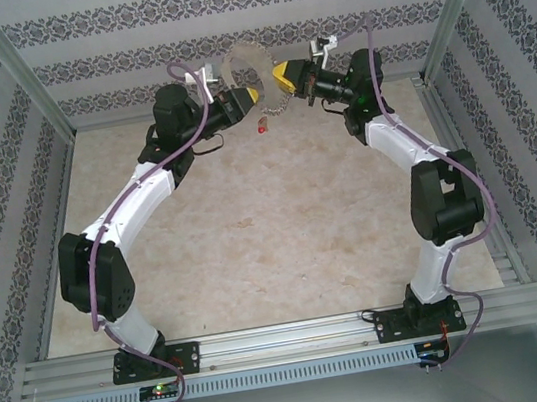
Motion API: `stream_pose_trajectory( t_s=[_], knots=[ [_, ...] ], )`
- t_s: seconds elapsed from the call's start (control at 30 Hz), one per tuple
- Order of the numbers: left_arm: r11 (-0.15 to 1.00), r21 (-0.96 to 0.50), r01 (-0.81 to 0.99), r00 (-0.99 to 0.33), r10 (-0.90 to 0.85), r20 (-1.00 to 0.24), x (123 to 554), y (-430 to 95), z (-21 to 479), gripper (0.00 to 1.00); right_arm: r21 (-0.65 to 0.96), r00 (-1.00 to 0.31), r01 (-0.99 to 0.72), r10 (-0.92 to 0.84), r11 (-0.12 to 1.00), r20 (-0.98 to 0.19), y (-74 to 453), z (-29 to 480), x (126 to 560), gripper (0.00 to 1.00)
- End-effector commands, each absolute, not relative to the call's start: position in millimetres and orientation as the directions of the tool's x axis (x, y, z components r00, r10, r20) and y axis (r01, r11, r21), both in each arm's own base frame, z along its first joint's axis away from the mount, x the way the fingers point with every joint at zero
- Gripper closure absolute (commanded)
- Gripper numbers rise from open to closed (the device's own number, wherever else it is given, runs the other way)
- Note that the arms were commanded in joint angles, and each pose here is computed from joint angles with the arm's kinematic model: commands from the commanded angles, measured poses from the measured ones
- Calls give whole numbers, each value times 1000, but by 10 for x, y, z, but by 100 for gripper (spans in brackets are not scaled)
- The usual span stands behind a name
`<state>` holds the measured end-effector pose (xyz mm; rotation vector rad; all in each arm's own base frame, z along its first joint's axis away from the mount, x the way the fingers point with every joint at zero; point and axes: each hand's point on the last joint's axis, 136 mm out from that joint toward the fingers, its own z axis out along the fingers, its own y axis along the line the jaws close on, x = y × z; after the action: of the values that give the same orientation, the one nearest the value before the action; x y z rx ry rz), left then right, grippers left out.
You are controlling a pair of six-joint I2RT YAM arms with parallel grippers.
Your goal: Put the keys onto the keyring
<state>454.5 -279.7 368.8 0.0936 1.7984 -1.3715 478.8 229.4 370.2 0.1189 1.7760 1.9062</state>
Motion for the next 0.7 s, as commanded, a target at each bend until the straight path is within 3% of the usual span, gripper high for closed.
stream_pose_trajectory(
  t_s=[0.0,0.1,0.17,0.3,0.4,0.67],
  knots=[
    [360,-754,550,-616,-435,-657,4546,-2790,3792,90,931,-846,-364,424,-20,-322,2325,3946,4776,100],
    [338,-779,528,-627,-463,-626,4556,-2788,3830,100,929,-844,-368,428,-24,-324,2318,3990,4816,100],
    [323,-800,505,-635,-488,-599,4572,-2783,3854,100,929,-842,-368,434,-27,-321,2299,4019,4852,97],
    [290,-851,437,-643,-561,-522,4634,-2735,3881,100,926,-827,-377,459,-24,-325,2194,4074,4916,58],
    [246,-898,365,-638,-636,-433,4697,-2660,3871,100,927,-801,-376,505,-5,-322,2006,4060,4926,45],
    [118,-976,180,-564,-801,-201,4784,-2458,3736,100,919,-738,-379,561,112,-373,1758,3686,4648,40]
  ],
)
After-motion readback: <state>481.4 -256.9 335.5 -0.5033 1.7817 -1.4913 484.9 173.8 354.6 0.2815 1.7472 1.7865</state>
